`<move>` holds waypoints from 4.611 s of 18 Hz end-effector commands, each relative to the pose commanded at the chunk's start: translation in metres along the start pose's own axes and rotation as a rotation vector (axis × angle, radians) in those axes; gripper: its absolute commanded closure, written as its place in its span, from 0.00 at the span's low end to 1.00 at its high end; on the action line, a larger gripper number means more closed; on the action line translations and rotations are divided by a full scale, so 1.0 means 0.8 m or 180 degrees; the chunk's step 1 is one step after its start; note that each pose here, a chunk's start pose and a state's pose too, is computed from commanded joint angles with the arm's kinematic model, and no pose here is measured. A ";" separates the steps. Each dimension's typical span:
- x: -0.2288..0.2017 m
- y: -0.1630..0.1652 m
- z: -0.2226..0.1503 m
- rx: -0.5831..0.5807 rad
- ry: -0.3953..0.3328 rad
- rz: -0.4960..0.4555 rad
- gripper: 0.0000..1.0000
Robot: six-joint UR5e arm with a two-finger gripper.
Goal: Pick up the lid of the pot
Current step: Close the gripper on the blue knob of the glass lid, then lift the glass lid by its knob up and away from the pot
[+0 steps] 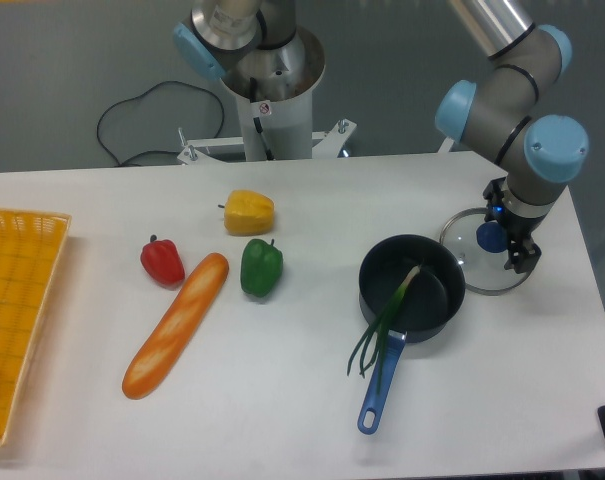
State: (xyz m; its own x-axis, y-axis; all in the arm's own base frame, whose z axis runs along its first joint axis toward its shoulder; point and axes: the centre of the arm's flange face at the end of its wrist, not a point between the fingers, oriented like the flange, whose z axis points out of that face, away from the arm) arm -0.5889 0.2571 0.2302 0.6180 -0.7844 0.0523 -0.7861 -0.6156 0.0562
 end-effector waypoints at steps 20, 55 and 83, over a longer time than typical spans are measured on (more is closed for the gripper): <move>0.006 -0.005 0.020 0.0064 0.0087 0.0219 0.01; -0.003 0.012 -0.027 0.0050 0.0214 0.0156 0.45; 0.025 -0.007 -0.171 0.0350 0.0131 -0.0199 0.45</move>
State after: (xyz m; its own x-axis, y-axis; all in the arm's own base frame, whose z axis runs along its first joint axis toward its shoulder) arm -0.5708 0.2555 0.3672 0.6641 -0.7418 0.0932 -0.7411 -0.6696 -0.0489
